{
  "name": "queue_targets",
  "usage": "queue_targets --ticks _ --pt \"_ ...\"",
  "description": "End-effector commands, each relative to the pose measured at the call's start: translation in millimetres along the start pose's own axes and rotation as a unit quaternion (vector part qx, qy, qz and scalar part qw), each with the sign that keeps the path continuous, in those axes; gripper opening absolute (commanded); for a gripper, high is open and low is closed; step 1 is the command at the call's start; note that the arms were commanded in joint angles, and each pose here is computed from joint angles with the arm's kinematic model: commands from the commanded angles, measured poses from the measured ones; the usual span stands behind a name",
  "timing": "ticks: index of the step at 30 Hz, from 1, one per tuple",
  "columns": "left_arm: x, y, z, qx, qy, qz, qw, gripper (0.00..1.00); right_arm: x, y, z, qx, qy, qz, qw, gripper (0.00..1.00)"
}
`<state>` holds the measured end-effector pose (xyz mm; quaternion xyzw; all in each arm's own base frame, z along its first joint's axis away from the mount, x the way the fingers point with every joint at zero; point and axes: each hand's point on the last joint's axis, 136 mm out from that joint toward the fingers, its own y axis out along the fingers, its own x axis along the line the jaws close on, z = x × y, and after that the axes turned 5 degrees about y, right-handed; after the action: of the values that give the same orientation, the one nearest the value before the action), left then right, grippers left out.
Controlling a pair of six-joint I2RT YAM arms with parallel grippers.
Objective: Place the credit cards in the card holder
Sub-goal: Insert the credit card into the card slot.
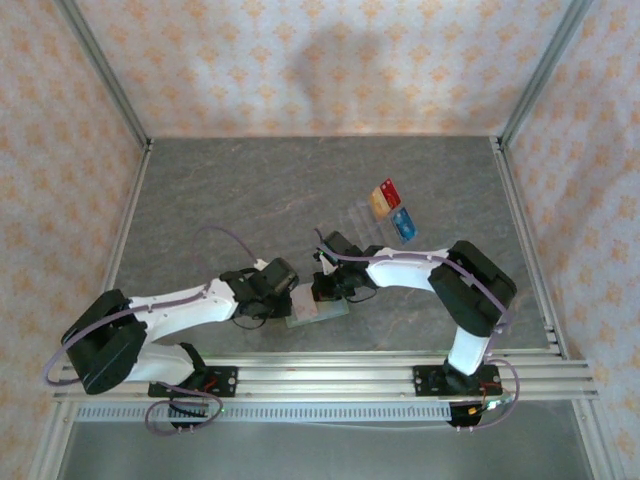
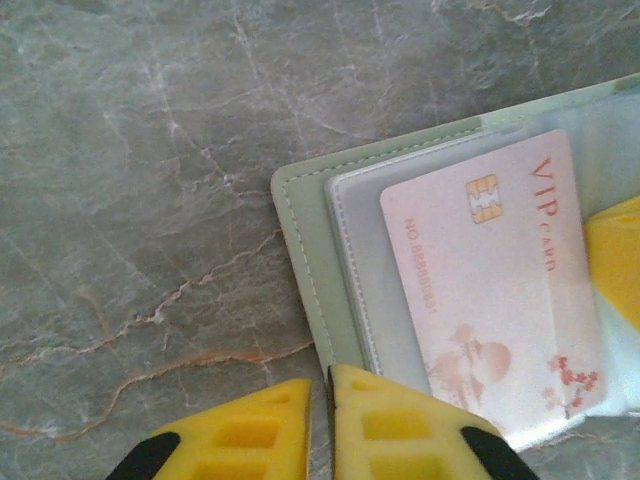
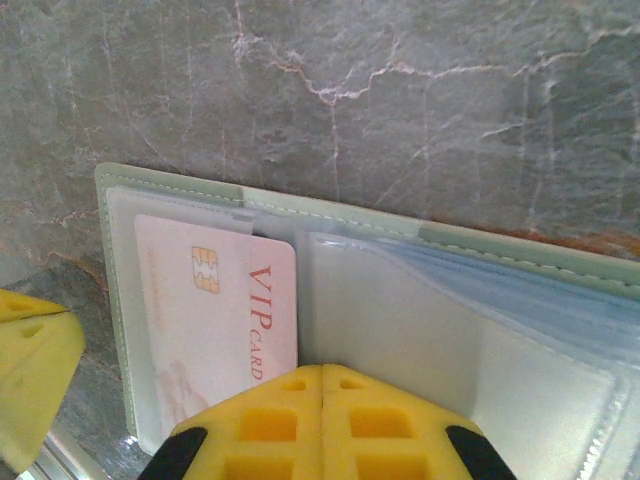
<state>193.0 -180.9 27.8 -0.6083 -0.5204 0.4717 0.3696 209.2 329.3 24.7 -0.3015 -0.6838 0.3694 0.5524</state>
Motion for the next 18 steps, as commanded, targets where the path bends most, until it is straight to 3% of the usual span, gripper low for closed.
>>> queue_targets --ticks 1,18 --pt "-1.2 6.3 -2.5 0.010 0.003 -0.008 1.000 0.08 -9.4 6.8 8.0 0.017 -0.003 0.027 0.999 0.00" --pt "4.3 33.9 9.6 0.030 0.003 -0.021 0.999 0.06 10.2 0.1 3.0 0.017 -0.026 0.021 0.999 0.00"
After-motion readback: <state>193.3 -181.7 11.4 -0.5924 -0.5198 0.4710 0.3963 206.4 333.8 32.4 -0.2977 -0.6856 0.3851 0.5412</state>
